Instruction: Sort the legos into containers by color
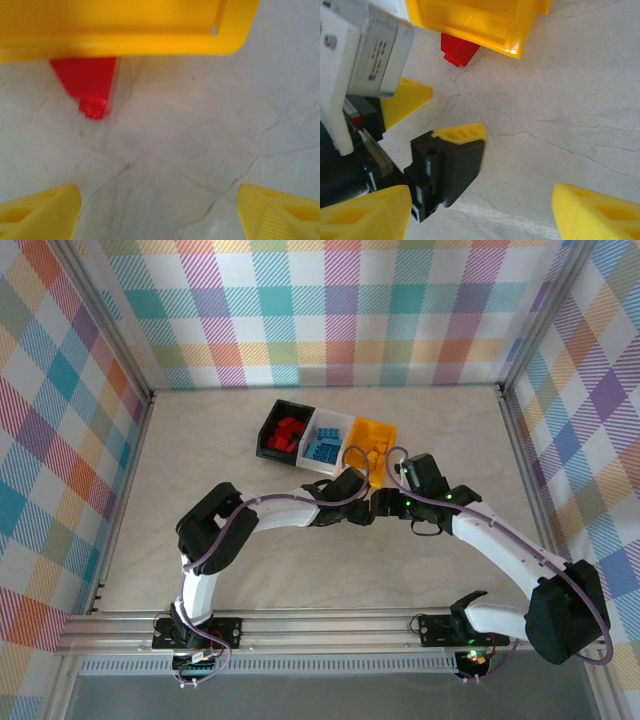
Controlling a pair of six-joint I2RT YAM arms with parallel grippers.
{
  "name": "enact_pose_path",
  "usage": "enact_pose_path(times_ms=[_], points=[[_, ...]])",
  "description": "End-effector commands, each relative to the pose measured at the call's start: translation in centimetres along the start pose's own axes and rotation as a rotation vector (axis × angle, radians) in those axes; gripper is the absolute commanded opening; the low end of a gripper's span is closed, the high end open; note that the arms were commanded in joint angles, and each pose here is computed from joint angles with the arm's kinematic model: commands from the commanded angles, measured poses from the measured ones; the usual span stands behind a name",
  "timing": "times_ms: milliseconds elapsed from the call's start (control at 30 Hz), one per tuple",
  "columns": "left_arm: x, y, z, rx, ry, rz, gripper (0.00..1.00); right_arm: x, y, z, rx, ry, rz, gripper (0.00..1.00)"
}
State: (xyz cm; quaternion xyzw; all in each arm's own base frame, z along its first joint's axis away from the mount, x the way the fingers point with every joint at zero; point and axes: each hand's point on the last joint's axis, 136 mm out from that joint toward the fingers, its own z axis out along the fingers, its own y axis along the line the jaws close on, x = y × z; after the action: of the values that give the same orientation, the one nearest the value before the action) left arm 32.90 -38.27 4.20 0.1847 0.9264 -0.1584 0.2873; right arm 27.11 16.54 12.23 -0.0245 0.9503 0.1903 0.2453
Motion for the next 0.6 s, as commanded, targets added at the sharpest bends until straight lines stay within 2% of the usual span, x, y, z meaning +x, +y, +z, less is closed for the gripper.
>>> enact_pose_path(times_ms=[0, 233, 567], points=[[-0.9, 0.7, 1.4, -0.028, -0.001, 0.035, 0.81, 0.0, -0.1, 0.1, -0.029, -0.007, 0.024, 0.74], [-2.4, 2.5, 3.0, -0.062, -0.016, 0.016, 0.8, -0.1, -0.9, -0.6, -0.023, -0.018, 0.035, 0.74], [-3.8, 4.3, 4.8, -0.117, 0.007, 0.065, 0.8, 0.0, -1.3, -0.6, -0.021, -0.016, 0.049, 0.74]])
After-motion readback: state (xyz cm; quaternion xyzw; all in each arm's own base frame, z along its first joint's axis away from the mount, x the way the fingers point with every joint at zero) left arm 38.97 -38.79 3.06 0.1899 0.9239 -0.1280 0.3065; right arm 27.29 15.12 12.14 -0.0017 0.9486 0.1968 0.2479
